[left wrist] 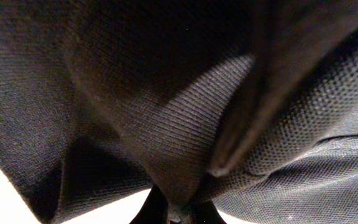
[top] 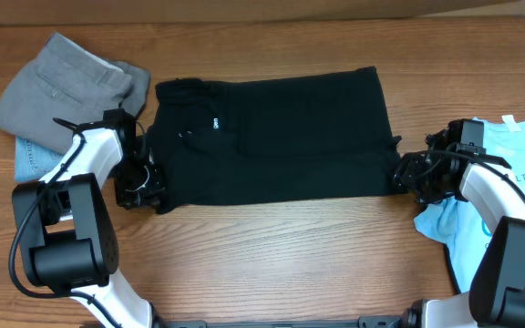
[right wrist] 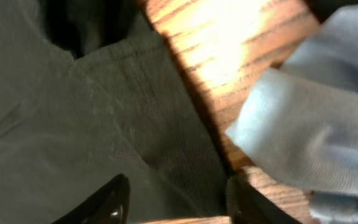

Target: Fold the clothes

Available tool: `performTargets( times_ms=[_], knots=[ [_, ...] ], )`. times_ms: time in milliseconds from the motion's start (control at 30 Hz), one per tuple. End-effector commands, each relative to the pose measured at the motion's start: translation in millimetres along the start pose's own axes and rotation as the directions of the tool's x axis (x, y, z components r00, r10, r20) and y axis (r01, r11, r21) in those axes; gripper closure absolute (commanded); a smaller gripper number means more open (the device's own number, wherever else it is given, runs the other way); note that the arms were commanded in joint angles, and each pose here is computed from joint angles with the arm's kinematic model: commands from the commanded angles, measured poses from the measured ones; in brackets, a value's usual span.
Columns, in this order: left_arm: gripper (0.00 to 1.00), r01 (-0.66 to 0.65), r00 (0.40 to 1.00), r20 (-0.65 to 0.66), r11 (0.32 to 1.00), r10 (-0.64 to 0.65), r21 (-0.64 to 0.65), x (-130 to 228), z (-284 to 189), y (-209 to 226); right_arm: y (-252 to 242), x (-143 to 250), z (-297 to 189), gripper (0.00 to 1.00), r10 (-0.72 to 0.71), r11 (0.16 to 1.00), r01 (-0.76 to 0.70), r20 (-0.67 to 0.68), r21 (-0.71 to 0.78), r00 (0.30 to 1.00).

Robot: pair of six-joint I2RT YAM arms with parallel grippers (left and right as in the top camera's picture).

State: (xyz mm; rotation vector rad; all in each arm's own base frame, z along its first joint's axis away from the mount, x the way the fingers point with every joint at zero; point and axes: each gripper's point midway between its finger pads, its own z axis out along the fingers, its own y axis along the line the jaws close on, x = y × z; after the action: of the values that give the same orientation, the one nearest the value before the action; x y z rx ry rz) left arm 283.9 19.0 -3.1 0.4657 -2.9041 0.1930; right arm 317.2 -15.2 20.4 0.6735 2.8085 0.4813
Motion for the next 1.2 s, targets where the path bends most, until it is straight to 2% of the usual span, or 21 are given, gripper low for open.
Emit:
performTargets(
  times_ms=[0,100,167,267,333,367,467,533,667,733,767,933,1133,1167],
  knots=[
    [0.96,0.048,0.997,-0.045,0.985,-0.056,-0.163,7.0,25.7,40.7,0.9,6.7,2.1,0.54,-0.015,1.000,0.015,-0.020,0.005,1.000],
    [0.96,0.047,0.998,-0.043,0.984,-0.055,-0.171,6.8,25.5,42.2,-14.3,5.3,1.4,0.55,0.006,0.996,-0.005,-0.006,0.093,1.000],
    [0.96,0.047,0.998,-0.043,0.984,-0.055,-0.172,6.8,25.5,42.3,-26.7,4.1,-0.2,0.41,0.047,0.986,-0.048,0.012,0.162,0.999],
    [0.96,0.047,0.998,-0.044,0.984,-0.056,-0.173,7.0,25.4,42.5,-28.8,2.0,-0.9,0.38,0.051,0.985,-0.054,0.020,0.164,0.999],
    [0.96,0.047,0.998,-0.043,0.984,-0.055,-0.173,6.9,25.5,42.4,-18.6,5.4,0.5,0.39,0.041,0.994,-0.040,-0.003,0.106,0.999],
    [0.96,0.047,0.998,-0.044,0.984,-0.055,-0.173,7.0,25.4,42.5,-9.0,11.5,1.8,0.41,0.010,0.999,-0.008,-0.035,0.052,0.999],
    [0.96,0.047,0.998,-0.042,0.984,-0.055,-0.172,6.6,25.4,42.3,-1.9,16.3,4.9,0.47,-0.024,0.999,0.025,-0.048,0.021,0.999],
    [0.96,0.047,0.998,-0.041,0.984,-0.055,-0.173,6.4,25.4,42.4,-2.1,14.5,6.0,0.60,-0.031,0.999,0.032,-0.037,0.027,0.999],
    [0.96,0.047,0.998,-0.042,0.983,-0.055,-0.179,6.6,25.2,43.5,-4.7,14.8,5.6,0.75,-0.026,0.999,0.027,-0.039,0.039,0.999],
    [0.96,0.047,0.997,-0.043,0.980,-0.056,-0.192,7.3,24.7,46.1,-13.5,13.5,3.5,0.87,0.009,0.997,-0.007,-0.030,0.081,0.999],
    [0.96,0.048,0.997,-0.046,0.979,-0.058,-0.197,7.8,24.3,47.2,-20.6,12.5,1.4,0.89,0.043,0.993,-0.040,-0.022,0.115,0.999],
    [0.96,0.072,0.996,-0.042,0.979,-0.081,-0.193,6.0,21.0,53.4,-44.7,11.7,-13.5,0.94,0.143,0.961,-0.137,-0.007,0.242,0.990],
    [0.96,0.098,0.994,-0.033,0.978,-0.106,-0.185,2.3,16.6,59.9,-47.0,10.7,-19.9,0.92,0.169,0.950,-0.161,-0.006,0.269,0.986],
    [0.96,0.101,0.994,-0.033,0.978,-0.108,-0.185,1.9,15.5,60.4,-46.7,10.2,-20.0,0.89,0.168,0.950,-0.161,-0.005,0.268,0.986]
  ],
)
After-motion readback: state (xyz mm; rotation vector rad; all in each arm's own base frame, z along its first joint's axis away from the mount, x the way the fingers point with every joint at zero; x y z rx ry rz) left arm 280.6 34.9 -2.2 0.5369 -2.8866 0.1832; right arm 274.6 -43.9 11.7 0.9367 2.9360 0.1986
